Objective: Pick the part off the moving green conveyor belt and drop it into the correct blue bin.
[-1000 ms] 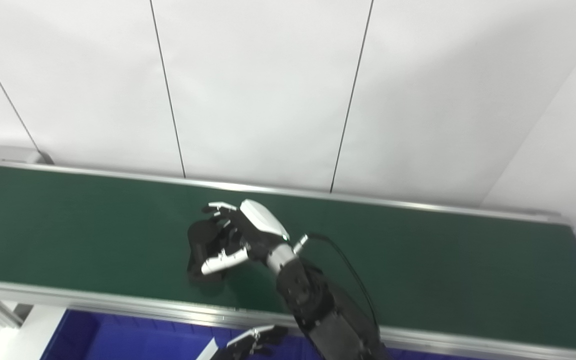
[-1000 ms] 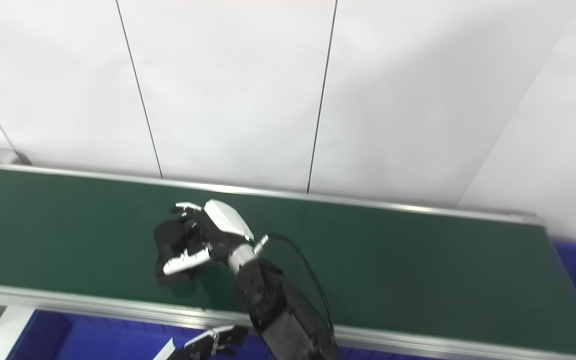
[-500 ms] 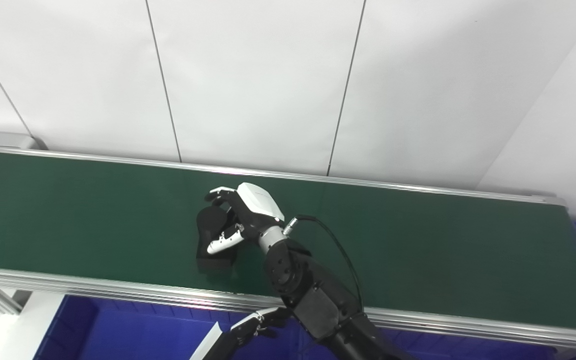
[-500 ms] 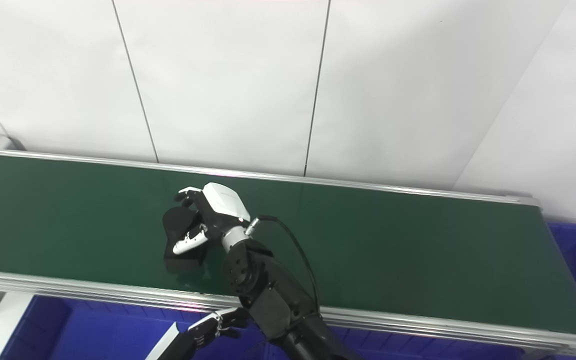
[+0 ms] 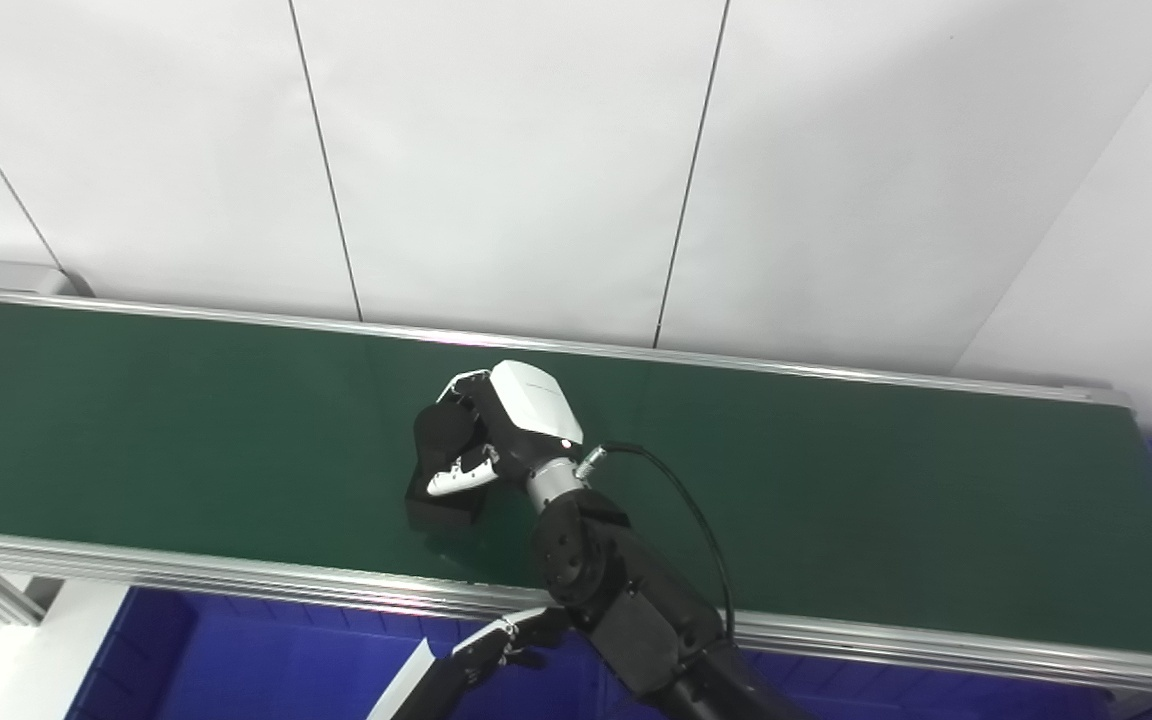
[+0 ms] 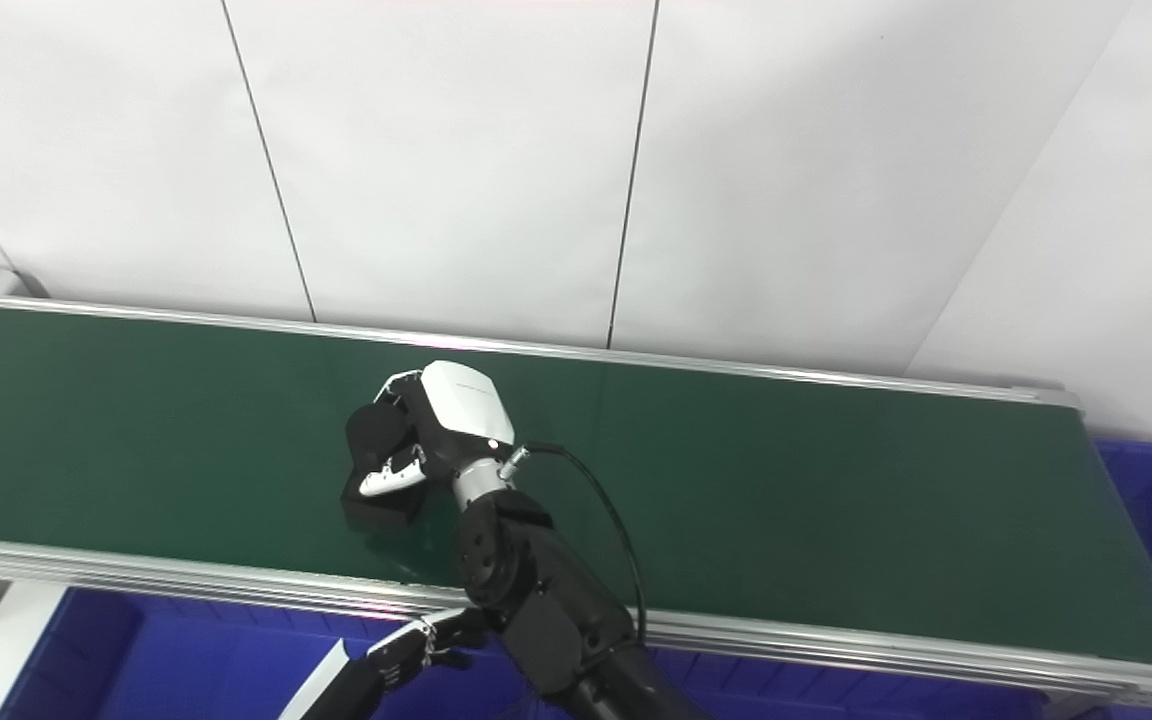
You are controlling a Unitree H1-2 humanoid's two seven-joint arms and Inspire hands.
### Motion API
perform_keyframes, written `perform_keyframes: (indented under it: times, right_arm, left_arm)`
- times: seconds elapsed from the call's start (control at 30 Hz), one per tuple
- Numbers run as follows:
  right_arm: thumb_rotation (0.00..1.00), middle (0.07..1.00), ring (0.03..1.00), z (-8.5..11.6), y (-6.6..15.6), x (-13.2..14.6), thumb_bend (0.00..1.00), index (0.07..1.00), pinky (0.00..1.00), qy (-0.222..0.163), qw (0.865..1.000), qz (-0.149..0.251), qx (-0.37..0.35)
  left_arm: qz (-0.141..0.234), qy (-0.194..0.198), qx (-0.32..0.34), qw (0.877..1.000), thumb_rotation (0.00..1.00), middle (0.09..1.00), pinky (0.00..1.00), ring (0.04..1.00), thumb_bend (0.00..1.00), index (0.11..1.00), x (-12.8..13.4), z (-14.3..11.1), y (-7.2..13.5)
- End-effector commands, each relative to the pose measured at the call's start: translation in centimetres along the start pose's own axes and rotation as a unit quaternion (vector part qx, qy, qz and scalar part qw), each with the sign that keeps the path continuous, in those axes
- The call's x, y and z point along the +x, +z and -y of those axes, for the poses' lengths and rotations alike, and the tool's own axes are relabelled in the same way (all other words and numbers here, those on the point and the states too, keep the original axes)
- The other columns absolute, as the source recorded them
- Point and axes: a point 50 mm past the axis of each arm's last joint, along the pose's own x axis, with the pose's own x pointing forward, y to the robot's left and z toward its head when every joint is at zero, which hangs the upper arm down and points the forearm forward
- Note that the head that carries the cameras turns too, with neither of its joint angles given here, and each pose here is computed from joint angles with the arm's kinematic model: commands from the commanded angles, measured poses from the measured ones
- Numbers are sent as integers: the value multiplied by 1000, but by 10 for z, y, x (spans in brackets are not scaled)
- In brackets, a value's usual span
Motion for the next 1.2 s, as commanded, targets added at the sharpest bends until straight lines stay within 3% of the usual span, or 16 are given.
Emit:
perform_keyframes:
  times: [0.0, 0.17, 0.43, 0.67, 0.87, 1.17]
  right_arm:
    - [0, 537, 440, 19, 20, 3, 512, 483, 410, -40, 998, 52, 9]
    - [0, 521, 423, 36, 16, -19, 513, 502, 362, -78, 995, 65, 26]
    - [0, 550, 425, 84, 7, -101, 507, 481, 357, -150, 984, 53, 82]
    - [0, 554, 435, 105, -9, -164, 507, 459, 329, -179, 978, 22, 103]
    - [0, 541, 453, 104, -28, -215, 508, 453, 331, -187, 974, -13, 126]
    - [0, 547, 416, 81, -53, -278, 506, 481, 328, -173, 973, -88, 125]
  left_arm:
    - [33, 6, 3, 999, 217, 842, 773, 821, 889, 824, 6, -4, 10]
    - [35, 9, -7, 999, 192, 846, 791, 829, 882, 815, 4, -5, 12]
    - [35, 24, -11, 999, 247, 886, 797, 866, 862, 852, 2, -11, 12]
    - [39, 37, -6, 999, 274, 872, 810, 864, 874, 860, 3, -21, 15]
    - [35, 40, -7, 999, 258, 863, 805, 854, 892, 849, 4, -27, 21]
    - [24, 36, 3, 999, 285, 866, 808, 861, 898, 852, 7, -37, 24]
